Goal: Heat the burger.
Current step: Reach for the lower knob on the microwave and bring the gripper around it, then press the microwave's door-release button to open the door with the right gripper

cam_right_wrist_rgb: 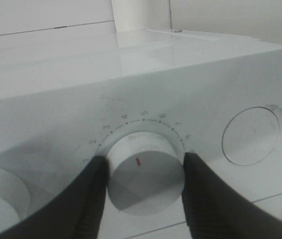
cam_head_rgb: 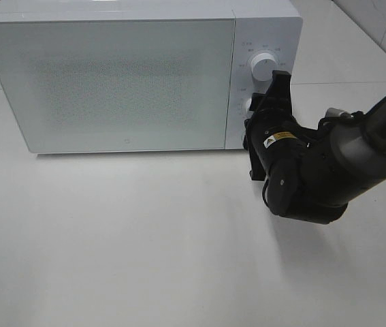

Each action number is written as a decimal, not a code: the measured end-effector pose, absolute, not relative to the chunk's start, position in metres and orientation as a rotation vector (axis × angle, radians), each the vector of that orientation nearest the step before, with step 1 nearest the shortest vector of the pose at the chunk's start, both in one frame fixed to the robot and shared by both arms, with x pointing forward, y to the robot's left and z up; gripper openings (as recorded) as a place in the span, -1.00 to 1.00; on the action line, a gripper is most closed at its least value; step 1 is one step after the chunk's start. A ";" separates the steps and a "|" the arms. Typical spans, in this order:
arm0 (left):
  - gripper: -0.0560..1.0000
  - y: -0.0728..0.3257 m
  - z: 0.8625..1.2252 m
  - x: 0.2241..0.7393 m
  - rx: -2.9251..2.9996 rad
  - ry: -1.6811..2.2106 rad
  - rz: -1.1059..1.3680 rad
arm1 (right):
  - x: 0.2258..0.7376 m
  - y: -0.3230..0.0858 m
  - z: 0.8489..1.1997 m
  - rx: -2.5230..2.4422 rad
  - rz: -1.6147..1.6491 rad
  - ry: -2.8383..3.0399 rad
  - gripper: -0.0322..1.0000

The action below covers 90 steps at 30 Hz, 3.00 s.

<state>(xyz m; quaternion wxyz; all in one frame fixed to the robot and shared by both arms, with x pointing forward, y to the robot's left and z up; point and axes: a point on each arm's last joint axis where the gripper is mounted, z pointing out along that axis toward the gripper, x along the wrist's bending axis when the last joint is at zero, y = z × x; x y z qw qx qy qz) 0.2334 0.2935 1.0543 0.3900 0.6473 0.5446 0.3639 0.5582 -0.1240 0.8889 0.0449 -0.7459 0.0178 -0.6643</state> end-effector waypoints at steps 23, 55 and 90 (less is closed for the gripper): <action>0.79 0.294 1.054 0.233 1.645 1.384 0.925 | 0.554 -0.128 0.887 -2.296 -2.069 -0.039 -0.10; 0.79 0.294 1.054 0.233 1.645 1.384 0.925 | 0.501 -0.135 0.915 -2.394 -1.918 -1.170 0.44; 0.79 0.294 1.054 0.233 1.645 1.384 0.925 | 0.384 -0.188 1.045 -1.550 -1.460 -2.772 0.44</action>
